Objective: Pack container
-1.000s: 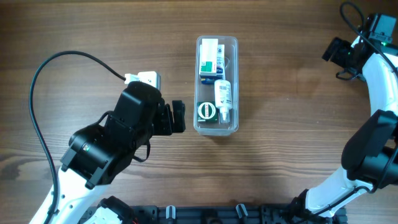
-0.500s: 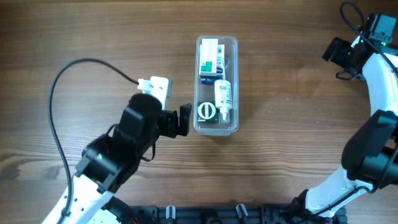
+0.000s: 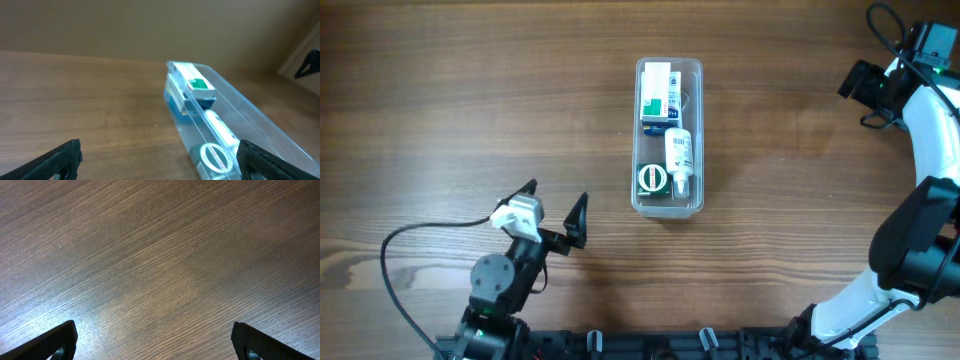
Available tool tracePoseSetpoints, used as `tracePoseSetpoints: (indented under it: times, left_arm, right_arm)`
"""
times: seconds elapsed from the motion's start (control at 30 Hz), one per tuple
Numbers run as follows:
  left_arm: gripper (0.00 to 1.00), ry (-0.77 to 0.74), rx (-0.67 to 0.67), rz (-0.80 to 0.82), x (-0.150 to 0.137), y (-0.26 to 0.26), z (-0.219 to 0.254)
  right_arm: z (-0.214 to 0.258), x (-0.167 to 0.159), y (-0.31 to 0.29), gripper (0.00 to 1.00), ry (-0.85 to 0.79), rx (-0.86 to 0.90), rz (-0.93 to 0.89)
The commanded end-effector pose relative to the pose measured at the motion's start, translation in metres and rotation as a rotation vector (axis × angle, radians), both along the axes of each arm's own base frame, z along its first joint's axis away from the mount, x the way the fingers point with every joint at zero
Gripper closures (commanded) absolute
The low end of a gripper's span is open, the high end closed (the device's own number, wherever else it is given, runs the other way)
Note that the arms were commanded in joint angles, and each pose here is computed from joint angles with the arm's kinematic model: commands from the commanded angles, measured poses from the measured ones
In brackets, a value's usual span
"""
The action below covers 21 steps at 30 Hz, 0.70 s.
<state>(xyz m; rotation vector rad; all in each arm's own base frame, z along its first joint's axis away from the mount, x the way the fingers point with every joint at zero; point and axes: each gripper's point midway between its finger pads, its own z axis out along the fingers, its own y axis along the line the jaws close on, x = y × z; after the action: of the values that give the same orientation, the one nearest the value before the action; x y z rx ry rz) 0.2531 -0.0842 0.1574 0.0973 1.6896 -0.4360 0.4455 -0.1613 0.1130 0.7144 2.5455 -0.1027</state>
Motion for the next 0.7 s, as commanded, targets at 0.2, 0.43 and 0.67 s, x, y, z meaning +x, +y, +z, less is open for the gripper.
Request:
tracePoseSetpoints:
  times: [0.2, 0.43, 0.67]
  left_arm:
    - [0.0, -0.01, 0.019, 0.108, -0.005, 0.032, -0.005]
    - [0.0, -0.043, 0.013, 0.164, -0.01, 0.047, 0.002]
    - [0.0, -0.043, 0.013, 0.194, -0.009, 0.054, 0.002]
  right_arm:
    - [-0.008, -0.001, -0.001, 0.0, 0.015, 0.009, -0.013]
    - [-0.008, -0.001, -0.001, 0.0, 0.015, 0.009, -0.013]
    - [-0.008, -0.001, -0.001, 0.0, 0.015, 0.009, -0.013]
